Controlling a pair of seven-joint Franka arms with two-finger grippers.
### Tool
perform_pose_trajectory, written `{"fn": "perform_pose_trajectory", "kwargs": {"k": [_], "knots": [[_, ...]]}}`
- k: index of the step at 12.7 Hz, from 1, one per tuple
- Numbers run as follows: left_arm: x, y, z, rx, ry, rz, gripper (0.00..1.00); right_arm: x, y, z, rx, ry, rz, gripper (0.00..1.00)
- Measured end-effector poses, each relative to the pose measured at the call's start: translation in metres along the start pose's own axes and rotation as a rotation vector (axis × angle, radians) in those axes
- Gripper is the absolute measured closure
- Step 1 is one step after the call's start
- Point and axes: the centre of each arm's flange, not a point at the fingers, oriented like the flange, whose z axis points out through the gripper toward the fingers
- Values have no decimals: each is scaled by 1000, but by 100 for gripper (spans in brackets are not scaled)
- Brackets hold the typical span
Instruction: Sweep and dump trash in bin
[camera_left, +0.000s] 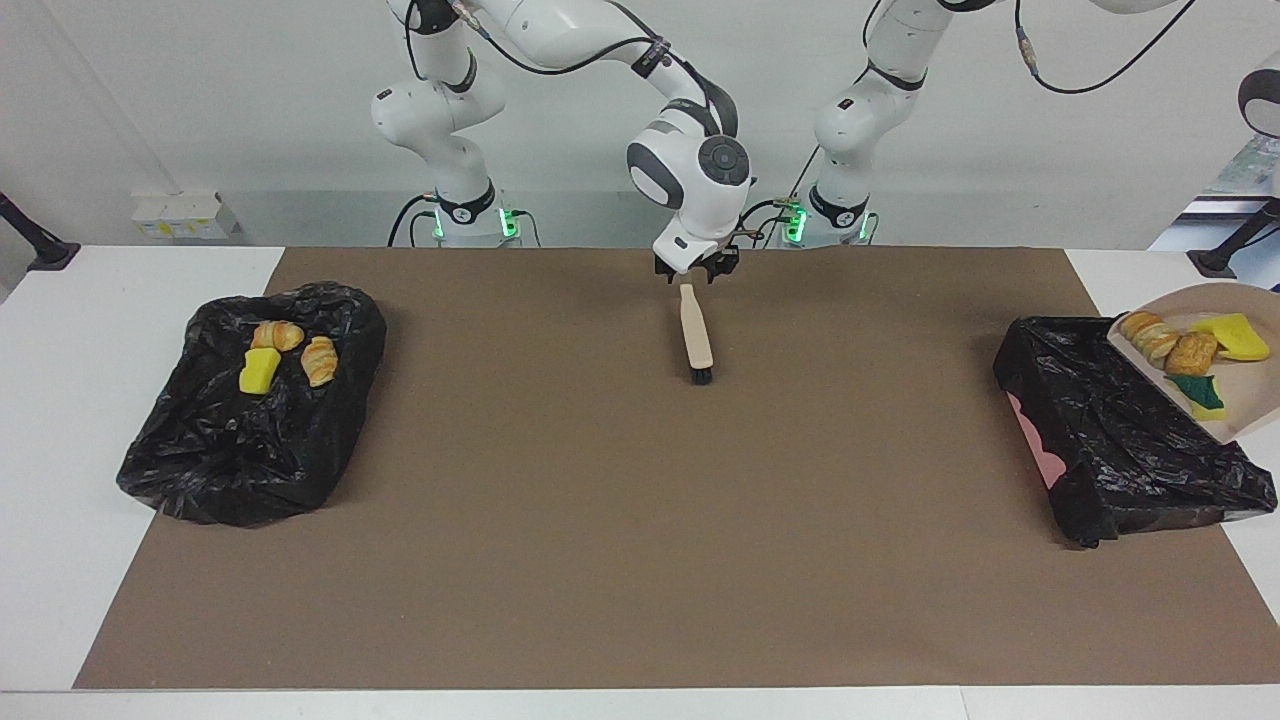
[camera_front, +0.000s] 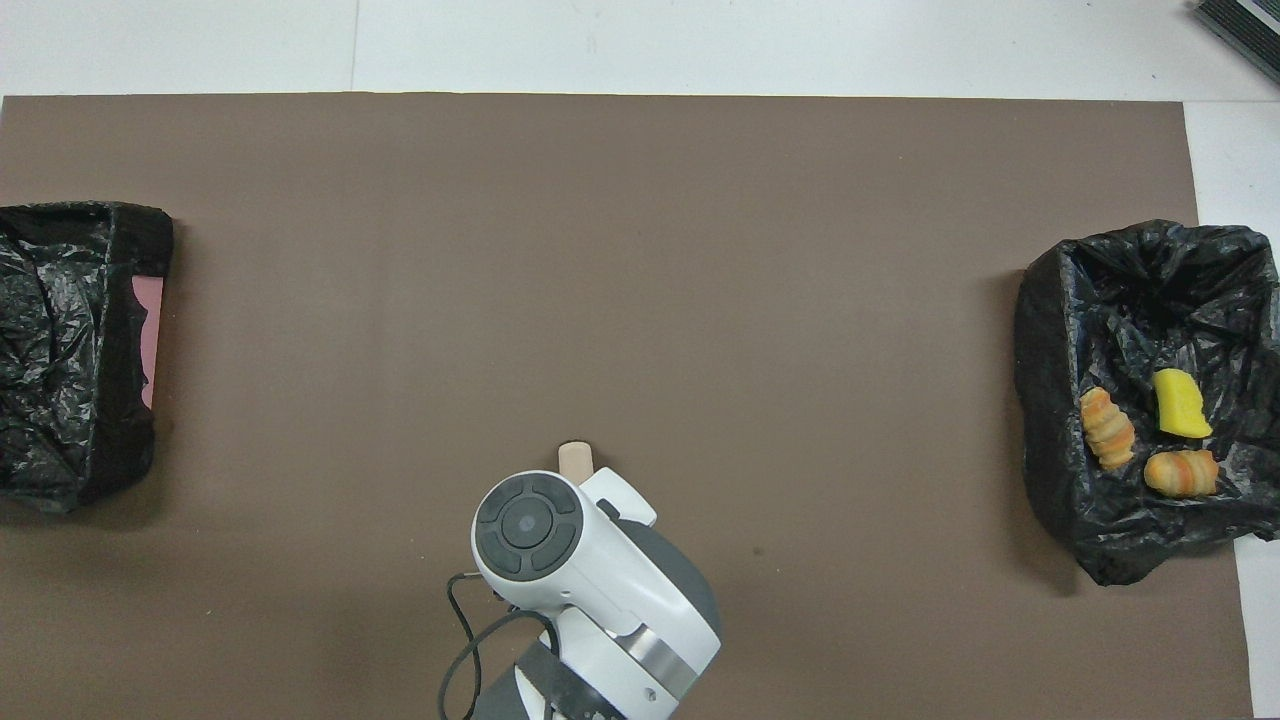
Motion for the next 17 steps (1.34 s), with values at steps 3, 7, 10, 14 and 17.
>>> {"fn": "perform_pose_trajectory", "kwargs": {"k": [3, 7, 10, 14, 17], "knots": [[-5, -14, -28, 32, -121, 34, 68, 27, 37, -50, 24, 27, -9, 0], [-8, -29, -64, 65, -249, 92, 68, 67, 118, -112, 63, 87, -25, 0], [7, -37, -95, 47, -257, 87, 68, 88, 161, -141, 25, 120, -62, 0], [49, -32, -122, -38, -18, -92, 68, 121, 233, -183, 35, 178, -106, 0], [112, -30, -124, -152, 194, -292, 68, 136, 293, -211, 27, 204, -134, 0]]}}
